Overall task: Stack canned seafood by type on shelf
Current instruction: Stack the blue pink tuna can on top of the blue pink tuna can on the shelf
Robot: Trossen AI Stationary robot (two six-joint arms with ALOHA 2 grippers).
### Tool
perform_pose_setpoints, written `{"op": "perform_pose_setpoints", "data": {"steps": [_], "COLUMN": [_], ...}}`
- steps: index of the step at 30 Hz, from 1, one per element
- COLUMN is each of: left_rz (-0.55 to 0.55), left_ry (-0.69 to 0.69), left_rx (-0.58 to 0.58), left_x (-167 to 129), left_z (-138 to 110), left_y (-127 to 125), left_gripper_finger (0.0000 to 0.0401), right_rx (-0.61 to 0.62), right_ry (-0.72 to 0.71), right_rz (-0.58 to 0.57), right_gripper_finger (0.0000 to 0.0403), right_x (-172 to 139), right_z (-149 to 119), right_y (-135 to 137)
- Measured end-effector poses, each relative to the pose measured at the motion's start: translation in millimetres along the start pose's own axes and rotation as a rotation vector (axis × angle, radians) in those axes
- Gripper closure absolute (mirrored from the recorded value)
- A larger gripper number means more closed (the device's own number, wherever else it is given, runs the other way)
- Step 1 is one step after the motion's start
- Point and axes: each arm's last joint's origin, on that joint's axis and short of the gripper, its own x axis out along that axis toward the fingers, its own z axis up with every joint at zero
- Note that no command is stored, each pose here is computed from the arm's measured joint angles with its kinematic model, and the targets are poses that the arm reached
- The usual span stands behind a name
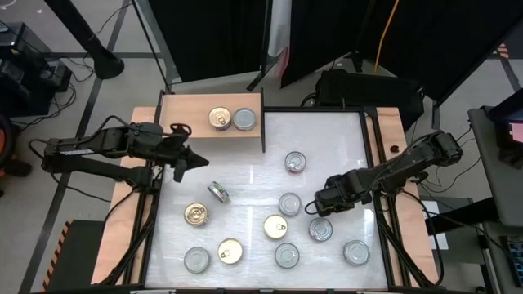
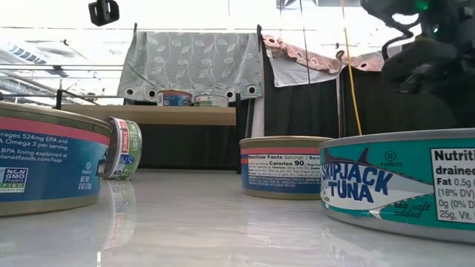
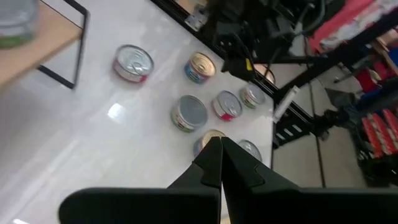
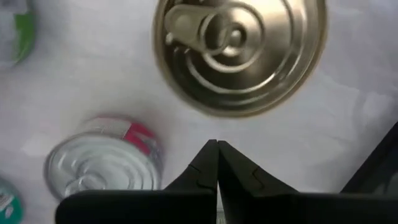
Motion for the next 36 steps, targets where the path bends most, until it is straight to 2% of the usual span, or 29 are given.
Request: {"op": "perform_pose_setpoints", "data": {"steps": [16,26,32,36], "left_rz": [0.037,0.037,0.038,0.041], "left_ry": [-0.028,-0.028,-0.028,-0.024], "left_rx": [0.0,-0.003,-0.002,-0.003], "left_x": [0,0,0,0], "left_z": [1,1,1,0], "left_y": [1,1,1,1], "left_gripper_finger": [0.0399,0.0399,0.0399,0.0399], "right_rx": [-0.009,0.008,0.008,-0.001], "right_ry": [-0.038,-0.022,-0.025,-0.003], "right_rz": [-0.003,-0.016,0.0,0.076], "right_gripper_finger": [0.0403,0.0403,0.0403,0.0403], "right_x": [3,19,18,15], "right_z": [2,4,4,2], "right_y": [-1,-8,-6,-1]}}
